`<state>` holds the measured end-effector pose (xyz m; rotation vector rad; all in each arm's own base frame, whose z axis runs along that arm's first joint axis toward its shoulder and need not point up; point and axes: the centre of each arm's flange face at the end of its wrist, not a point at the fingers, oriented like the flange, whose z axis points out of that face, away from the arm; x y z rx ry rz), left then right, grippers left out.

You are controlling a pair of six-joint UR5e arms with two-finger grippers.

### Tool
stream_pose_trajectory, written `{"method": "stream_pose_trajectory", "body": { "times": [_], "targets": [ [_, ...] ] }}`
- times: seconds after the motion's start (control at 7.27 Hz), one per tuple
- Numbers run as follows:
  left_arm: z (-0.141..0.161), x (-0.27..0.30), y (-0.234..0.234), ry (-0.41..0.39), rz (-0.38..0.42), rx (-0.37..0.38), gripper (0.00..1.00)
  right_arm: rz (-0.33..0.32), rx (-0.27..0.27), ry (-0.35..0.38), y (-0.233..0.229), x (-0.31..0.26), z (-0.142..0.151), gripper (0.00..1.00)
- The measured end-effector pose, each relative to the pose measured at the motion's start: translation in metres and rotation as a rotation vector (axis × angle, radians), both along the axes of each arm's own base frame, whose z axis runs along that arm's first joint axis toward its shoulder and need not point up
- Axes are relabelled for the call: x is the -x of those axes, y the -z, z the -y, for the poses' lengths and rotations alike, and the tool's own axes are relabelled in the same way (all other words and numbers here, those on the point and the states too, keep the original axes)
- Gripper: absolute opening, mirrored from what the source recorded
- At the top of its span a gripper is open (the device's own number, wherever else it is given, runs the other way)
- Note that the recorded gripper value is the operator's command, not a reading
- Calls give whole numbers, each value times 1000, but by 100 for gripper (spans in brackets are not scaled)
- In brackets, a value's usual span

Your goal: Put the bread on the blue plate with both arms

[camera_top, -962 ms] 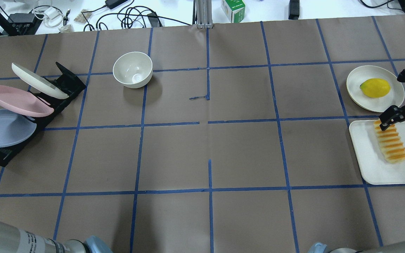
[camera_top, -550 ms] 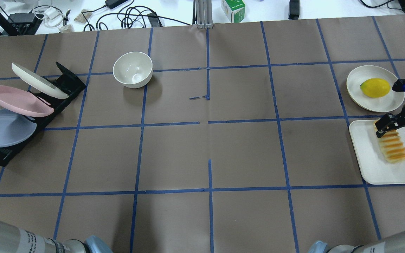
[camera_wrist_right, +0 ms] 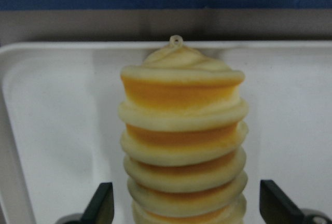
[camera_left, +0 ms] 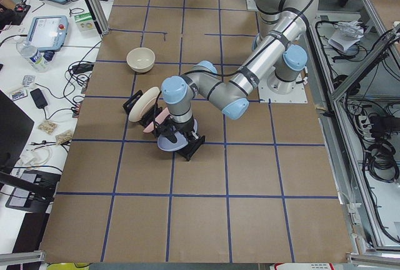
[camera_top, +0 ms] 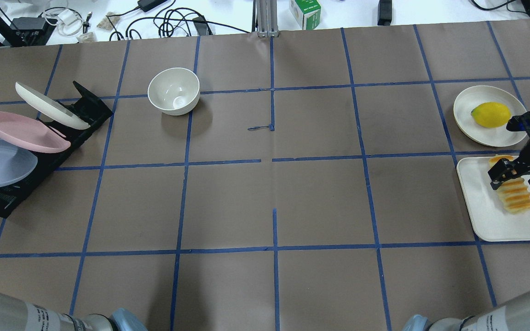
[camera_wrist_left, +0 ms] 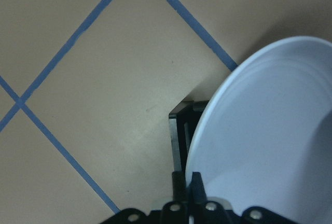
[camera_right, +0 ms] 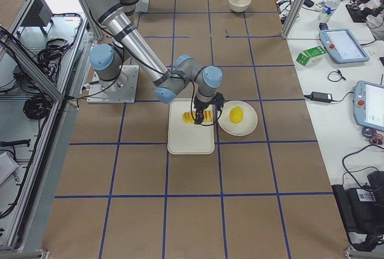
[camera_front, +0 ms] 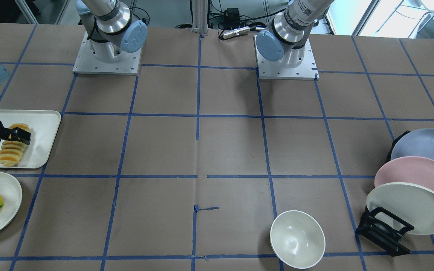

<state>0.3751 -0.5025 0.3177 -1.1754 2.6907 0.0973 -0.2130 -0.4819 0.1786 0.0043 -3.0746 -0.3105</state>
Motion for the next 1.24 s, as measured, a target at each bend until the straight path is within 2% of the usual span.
{"method": "stream_pose_trajectory", "body": {
  "times": [0.14, 0.28, 0.41, 0.55, 0.83, 0.96, 1.24],
  "targets": [
    [-5, -1, -15, 12, 32, -35, 0, 4, -12, 0, 7, 0, -1, 47],
    [-12, -1, -32, 29, 59, -88, 0, 4, -12, 2, 10, 0, 0, 6],
    [-20, 2, -51, 44, 65, -147, 0, -1, -6, 4, 8, 1, 1, 0],
    [-32, 10, -65, 83, 27, -229, 0, -6, -1, 2, 4, 2, 2, 0],
    [-57, 41, -78, 223, -153, -374, 0, -24, 25, -2, -16, 5, 7, 0],
    [-61, 58, -76, 289, -254, -386, 0, -28, 35, -3, -32, 5, 7, 0],
    [-38, 106, -64, 434, -419, -306, 0, -19, 41, -12, -70, -5, 5, 0]
  ]
}}
